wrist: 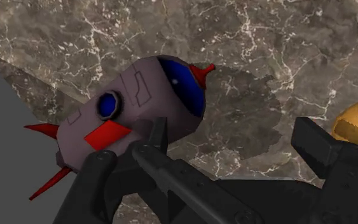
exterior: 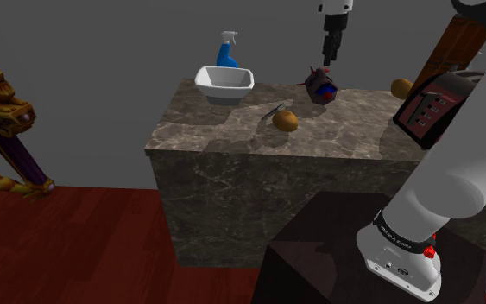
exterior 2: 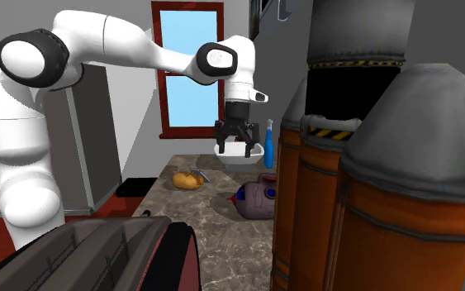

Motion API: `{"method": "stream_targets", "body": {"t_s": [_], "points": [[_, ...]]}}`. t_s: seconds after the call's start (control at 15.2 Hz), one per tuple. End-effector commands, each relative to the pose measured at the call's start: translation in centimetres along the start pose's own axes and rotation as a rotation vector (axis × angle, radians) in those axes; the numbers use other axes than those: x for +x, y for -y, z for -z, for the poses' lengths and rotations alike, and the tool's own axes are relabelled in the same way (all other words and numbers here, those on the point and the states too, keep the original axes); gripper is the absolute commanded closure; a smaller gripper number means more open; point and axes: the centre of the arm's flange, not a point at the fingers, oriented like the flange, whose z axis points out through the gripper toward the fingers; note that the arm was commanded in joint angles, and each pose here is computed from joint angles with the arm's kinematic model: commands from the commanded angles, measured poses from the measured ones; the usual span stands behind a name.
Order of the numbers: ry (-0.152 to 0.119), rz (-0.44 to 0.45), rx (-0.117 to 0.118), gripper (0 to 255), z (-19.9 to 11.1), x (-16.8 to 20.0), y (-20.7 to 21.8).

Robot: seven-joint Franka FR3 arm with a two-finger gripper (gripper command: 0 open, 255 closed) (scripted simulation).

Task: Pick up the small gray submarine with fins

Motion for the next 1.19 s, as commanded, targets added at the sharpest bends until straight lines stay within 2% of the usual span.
{"method": "stream_targets", "body": {"t_s": [0.0,0.46,0.92,1.12], "points": [[0.012,0.031,-0.012,0,-0.5,1.5,-2.0],[0.049,0.130,-0.050,0,-1.8,7.3,-8.8],[0.049,0.130,-0.050,0,-5.5,8.0,-8.7],[0.049,0.130,-0.050,0,-5.8,8.0,-8.7]]}}
